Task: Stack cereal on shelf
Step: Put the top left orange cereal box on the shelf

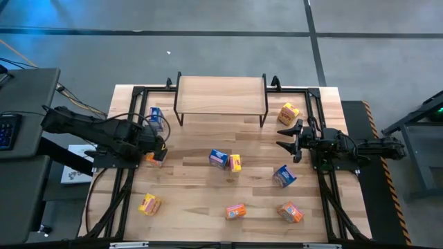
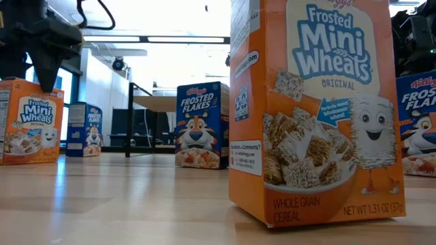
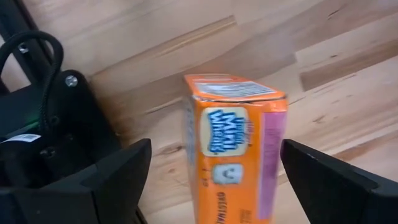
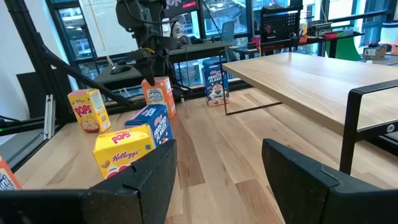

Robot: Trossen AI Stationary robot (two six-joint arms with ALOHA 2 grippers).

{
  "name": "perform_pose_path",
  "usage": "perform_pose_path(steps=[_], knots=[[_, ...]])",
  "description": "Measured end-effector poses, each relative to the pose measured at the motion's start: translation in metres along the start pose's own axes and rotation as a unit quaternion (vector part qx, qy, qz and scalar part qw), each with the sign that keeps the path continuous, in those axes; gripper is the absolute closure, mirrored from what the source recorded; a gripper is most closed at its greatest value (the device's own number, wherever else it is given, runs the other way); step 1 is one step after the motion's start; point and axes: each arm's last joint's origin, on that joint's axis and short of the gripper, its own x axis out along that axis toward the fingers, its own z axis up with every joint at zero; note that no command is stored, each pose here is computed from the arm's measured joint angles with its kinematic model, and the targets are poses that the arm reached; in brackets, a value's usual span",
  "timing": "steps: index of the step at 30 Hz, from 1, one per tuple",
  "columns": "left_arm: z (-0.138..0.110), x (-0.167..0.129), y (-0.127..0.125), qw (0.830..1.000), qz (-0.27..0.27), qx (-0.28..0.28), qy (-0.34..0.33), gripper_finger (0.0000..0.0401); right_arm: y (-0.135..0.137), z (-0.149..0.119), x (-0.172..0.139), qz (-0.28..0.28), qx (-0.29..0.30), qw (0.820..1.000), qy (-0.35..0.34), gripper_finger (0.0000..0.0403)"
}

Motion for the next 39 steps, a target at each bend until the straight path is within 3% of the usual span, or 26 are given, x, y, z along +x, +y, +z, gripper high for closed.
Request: perform_pose_path(steps=[8,21,39], knots=[[-0.0009,0.0052,0.0014,1.000,0.005,0.006,0.003,0.0063,0.0000,-0.0001,0.0000,0.000,0.000,1.000,0.000,0.0173],[-0.0005,0.0052,-0.0009,1.000,-0.006,0.018,0.002,0.0159,0.0000,-0.0001,0.0000,0.000,0.000,1.000,0.000,0.0173],[-0.0005,0.0051,-0.0016,0.999,-0.011,0.033,0.004,0.0206,0.0000,-0.0001,0.0000,0.000,0.000,1.000,0.000,0.0173]])
